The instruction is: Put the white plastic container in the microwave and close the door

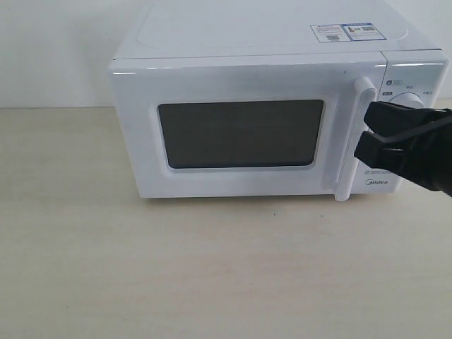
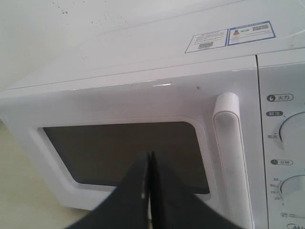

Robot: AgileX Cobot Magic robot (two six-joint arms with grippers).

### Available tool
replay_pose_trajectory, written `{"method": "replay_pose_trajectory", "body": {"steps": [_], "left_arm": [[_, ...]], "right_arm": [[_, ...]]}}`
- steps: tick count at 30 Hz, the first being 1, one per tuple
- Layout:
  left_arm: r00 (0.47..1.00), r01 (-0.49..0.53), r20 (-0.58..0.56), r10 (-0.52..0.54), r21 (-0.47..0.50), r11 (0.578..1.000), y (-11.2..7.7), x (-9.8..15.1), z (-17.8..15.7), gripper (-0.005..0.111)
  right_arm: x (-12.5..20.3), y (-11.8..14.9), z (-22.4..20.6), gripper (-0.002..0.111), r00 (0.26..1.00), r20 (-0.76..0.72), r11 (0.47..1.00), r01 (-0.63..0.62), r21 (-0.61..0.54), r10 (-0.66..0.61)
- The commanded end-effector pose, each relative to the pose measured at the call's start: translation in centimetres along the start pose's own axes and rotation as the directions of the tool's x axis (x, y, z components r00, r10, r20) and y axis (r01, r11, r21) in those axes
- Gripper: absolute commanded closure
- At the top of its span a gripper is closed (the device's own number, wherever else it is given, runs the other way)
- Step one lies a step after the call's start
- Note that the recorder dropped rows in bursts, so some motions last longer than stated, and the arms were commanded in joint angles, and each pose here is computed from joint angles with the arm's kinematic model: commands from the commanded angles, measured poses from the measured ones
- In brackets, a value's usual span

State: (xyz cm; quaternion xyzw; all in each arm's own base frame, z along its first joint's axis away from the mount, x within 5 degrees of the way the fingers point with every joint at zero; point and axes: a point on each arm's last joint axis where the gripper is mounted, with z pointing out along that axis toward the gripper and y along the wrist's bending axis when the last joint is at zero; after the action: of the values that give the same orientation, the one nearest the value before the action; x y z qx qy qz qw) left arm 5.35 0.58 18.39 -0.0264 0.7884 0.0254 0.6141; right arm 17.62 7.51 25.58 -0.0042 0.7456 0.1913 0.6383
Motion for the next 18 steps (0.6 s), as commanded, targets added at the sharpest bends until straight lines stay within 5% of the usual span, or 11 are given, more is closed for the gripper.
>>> {"method": "replay_pose_trajectory", "body": {"steps": [1,8,12,15,18], "left_arm": [[1.0,0.017,-0.004,-0.017,0.009,1.0,-0.1,0.1,0.0,0.103],[1.0,0.017,-0.004,-0.017,0.009,1.0,-0.1,0.1,0.0,0.103],[1.0,0.017,-0.004,-0.017,0.009,1.0,-0.1,0.1,0.0,0.103],[1.0,0.017,-0.004,-0.017,0.009,1.0,-0.1,0.1,0.0,0.103],[1.0,0.017,-0.004,-0.017,0.009,1.0,-0.1,0.1,0.0,0.103]], "right_arm": [[0.1,-0.2,-0.1,0.108,1.0,-0.004,1.0,0.004,0.008,-0.004],[0.1,-0.2,-0.1,0.108,1.0,-0.004,1.0,0.004,0.008,-0.004],[-1.9,0.0,-2.1,0.108,0.993,0.113,0.999,-0.018,-0.03,0.022],[-4.3,0.2,-5.9,0.108,0.961,0.255,0.991,0.122,-0.062,-0.102],[-4.0,-0.1,-9.7,0.108,0.965,0.191,0.975,0.199,-0.096,-0.179]]}}
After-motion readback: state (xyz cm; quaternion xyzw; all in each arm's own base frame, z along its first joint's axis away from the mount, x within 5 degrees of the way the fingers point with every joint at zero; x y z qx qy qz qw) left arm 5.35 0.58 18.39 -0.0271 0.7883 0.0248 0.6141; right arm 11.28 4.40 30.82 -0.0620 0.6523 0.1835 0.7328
